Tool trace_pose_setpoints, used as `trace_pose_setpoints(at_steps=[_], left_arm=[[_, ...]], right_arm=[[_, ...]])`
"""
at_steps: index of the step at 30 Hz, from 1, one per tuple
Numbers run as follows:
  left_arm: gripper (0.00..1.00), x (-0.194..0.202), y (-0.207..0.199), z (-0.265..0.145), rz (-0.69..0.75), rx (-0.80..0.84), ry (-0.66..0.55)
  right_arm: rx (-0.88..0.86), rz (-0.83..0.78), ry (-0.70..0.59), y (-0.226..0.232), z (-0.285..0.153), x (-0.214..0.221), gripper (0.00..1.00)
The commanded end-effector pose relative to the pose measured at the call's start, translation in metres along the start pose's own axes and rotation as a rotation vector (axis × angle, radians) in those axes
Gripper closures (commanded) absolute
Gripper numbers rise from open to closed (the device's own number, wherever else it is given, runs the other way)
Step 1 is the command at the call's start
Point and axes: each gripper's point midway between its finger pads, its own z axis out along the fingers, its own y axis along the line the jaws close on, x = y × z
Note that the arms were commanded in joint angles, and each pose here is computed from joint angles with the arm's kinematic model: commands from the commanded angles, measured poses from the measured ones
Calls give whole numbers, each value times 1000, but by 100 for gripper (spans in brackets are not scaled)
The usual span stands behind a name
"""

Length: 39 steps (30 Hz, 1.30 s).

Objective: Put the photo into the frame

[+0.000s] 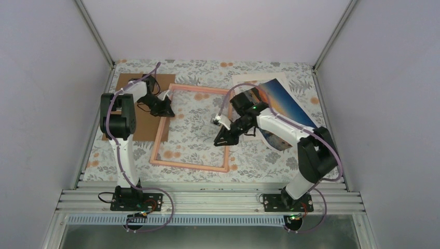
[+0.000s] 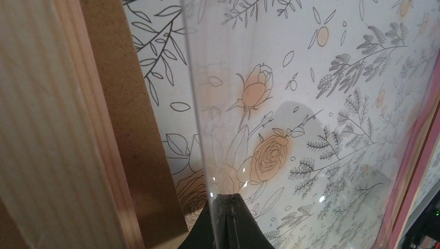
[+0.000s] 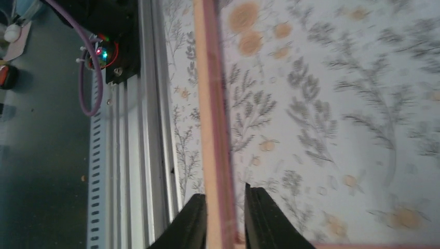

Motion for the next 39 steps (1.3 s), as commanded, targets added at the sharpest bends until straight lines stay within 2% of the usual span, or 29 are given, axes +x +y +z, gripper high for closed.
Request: trace_pose_setpoints(at_steps=[1, 4, 10, 23, 39], left_arm=[[98, -2, -5, -5, -2, -14, -18], [98, -2, -5, -6, -1, -14, -20], [98, -2, -4, -5, 4, -17, -18], [98, 0, -3, 0, 0, -6, -14], [97, 0, -4, 6, 1, 1, -21]], right_arm=[[-76, -60, 39, 7, 34, -1, 86], [-80, -77, 64, 6, 48, 7, 92], [-59, -116, 139, 3, 68, 27, 95], [26, -110, 264, -20, 93, 62, 96], [119, -83, 345, -41, 99, 93, 96]])
